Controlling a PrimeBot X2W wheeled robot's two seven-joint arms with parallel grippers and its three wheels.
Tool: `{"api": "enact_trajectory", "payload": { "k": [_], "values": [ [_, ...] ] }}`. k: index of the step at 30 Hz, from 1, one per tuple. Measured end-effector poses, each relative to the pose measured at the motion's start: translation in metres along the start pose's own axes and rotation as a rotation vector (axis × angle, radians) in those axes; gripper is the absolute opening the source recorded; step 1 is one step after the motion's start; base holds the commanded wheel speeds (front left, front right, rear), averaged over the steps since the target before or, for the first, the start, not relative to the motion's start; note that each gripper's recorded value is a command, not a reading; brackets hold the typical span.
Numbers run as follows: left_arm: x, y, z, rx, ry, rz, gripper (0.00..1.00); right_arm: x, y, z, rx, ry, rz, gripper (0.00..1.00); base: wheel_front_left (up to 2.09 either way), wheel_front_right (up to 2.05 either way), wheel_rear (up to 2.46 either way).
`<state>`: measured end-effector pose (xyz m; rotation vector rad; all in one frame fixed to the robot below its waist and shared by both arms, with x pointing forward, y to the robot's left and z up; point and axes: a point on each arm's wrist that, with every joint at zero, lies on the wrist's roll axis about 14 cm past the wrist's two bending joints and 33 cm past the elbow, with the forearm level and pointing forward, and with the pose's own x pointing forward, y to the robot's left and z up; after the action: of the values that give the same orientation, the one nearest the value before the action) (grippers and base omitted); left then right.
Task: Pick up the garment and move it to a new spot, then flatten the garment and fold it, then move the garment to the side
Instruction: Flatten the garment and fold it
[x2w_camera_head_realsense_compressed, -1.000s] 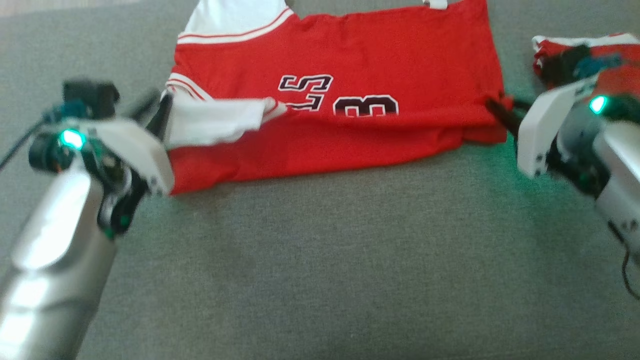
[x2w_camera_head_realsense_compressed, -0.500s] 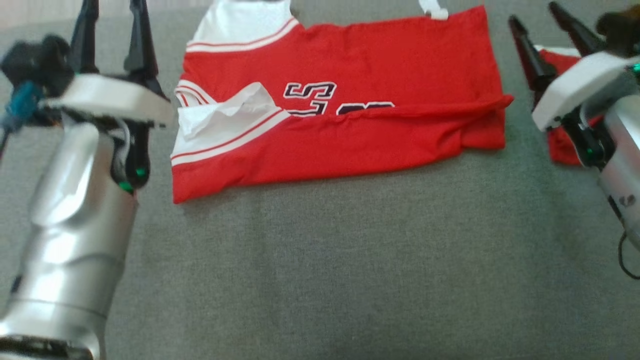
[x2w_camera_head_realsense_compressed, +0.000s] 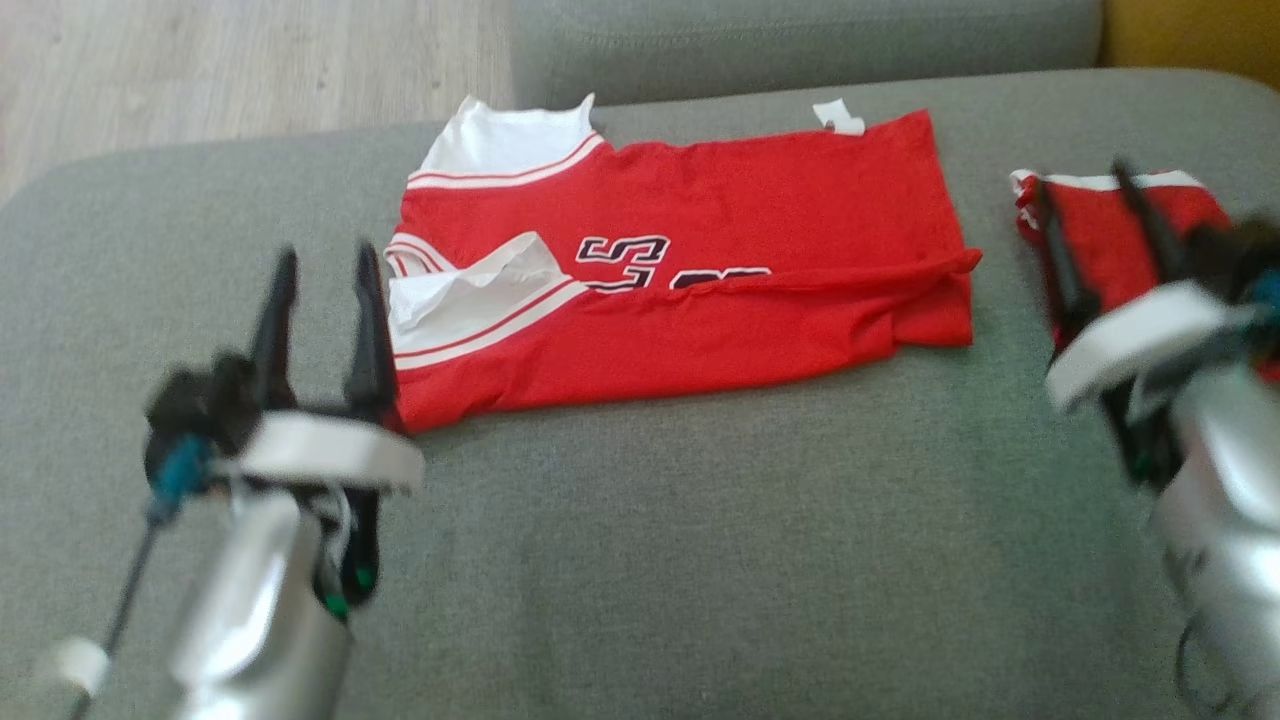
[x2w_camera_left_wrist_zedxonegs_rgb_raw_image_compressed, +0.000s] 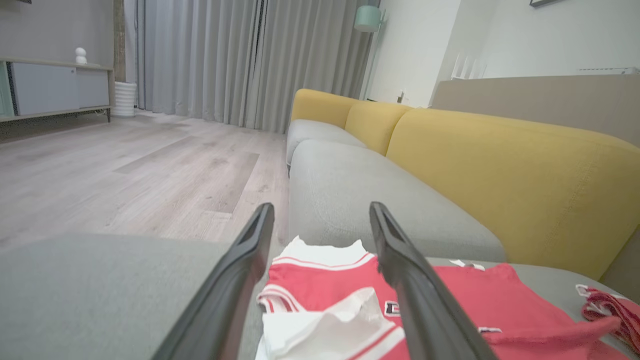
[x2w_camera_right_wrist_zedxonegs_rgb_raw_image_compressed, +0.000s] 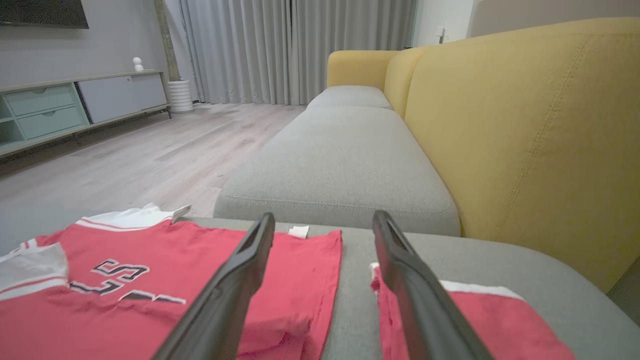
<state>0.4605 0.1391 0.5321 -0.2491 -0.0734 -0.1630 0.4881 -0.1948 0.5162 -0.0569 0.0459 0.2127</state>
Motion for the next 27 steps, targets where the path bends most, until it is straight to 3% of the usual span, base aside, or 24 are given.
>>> {"api": "enact_trajectory", "payload": {
  "k": [8,16,27],
  "values": [
    [-0.038,-0.004,-0.038,-0.02,0.085,0.037,1.0,-0.04,0.028,-0.047,0.051,0.063,-0.02,1.0,0.0,0.0,0.0],
    [-0.034,-0.001,-0.057,0.007,0.136,0.043,1.0,-0.032,0.032,-0.037,0.041,0.031,-0.028,1.0,0.0,0.0,0.0],
    [-0.028,0.027,-0.124,0.064,0.41,0.142,1.0,-0.025,0.032,-0.037,0.042,0.038,-0.034,1.0,0.0,0.0,0.0]
  ]
}}
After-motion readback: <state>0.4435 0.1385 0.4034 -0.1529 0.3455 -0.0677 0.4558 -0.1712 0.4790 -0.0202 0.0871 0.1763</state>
